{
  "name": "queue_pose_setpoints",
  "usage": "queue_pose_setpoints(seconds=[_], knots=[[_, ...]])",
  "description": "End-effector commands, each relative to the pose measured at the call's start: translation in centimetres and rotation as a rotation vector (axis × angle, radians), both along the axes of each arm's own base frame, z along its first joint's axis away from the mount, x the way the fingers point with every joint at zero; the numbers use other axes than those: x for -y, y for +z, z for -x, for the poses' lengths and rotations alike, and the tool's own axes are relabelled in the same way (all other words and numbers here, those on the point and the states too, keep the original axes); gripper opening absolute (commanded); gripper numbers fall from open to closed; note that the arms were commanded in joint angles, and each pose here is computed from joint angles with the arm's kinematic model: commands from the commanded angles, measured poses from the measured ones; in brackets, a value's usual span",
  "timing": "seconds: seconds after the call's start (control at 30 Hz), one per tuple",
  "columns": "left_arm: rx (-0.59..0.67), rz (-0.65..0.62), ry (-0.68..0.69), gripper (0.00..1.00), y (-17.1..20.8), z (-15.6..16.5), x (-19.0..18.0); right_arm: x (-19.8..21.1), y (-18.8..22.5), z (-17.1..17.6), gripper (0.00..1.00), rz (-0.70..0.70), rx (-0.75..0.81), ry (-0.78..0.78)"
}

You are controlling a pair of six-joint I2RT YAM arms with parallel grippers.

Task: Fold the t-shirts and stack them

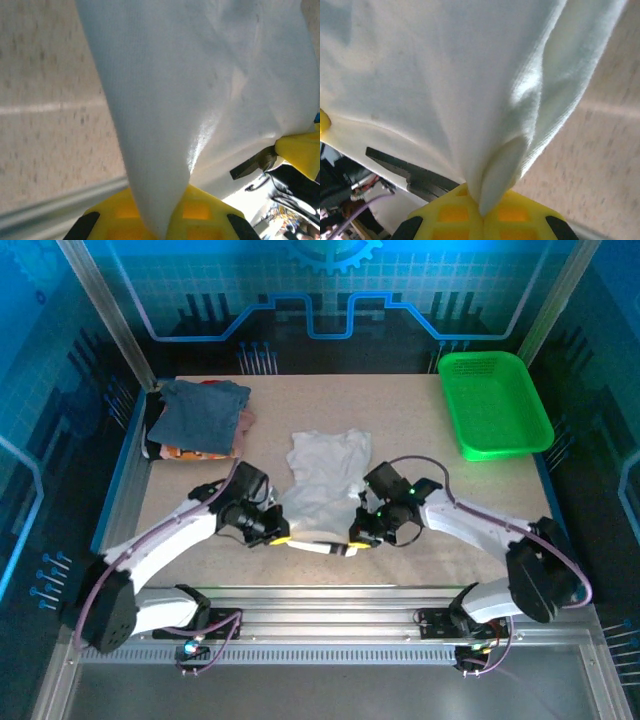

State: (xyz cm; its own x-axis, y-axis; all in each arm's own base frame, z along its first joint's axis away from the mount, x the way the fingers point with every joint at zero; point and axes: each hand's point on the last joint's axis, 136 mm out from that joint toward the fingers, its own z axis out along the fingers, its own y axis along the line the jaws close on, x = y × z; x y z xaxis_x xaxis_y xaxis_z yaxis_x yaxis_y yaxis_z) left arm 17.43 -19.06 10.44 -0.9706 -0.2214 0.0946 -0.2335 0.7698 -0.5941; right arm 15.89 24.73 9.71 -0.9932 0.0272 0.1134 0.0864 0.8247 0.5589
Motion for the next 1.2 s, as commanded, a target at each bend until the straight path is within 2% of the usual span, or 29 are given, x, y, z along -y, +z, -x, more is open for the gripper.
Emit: queue_pose_setpoints(seconds=[0.0,0.1,0.2,0.53,0.87,1.17], knots=[[-0.104,0.013,0.071,0.00,0.2,2.9,-0.8,2.1,0.2,1.9,0.00,0.092,-0.048,-0.095],[-0.098,0.022,0.055,0.00,1.3,2.8,-0.5,2.2,1.5,2.0,0.00,0.079,-0.041,-0.108],[-0.072,0.047,0.037,0.00,3.0,1.2,0.3,1.8,3.1,1.4,0.00,0.066,-0.017,-0.108],[0.028,0.183,0.059,0.00,9.0,-8.3,1.0,3.1,8.0,-5.1,0.00,0.041,0.081,-0.130],[0.028,0.248,0.075,0.00,8.7,-14.9,0.8,3.8,8.1,-13.3,0.00,-0.009,0.063,-0.134],[-0.036,0.244,0.086,0.00,5.2,-19.1,0.4,4.5,5.9,-19.1,0.00,0.006,0.019,-0.148]])
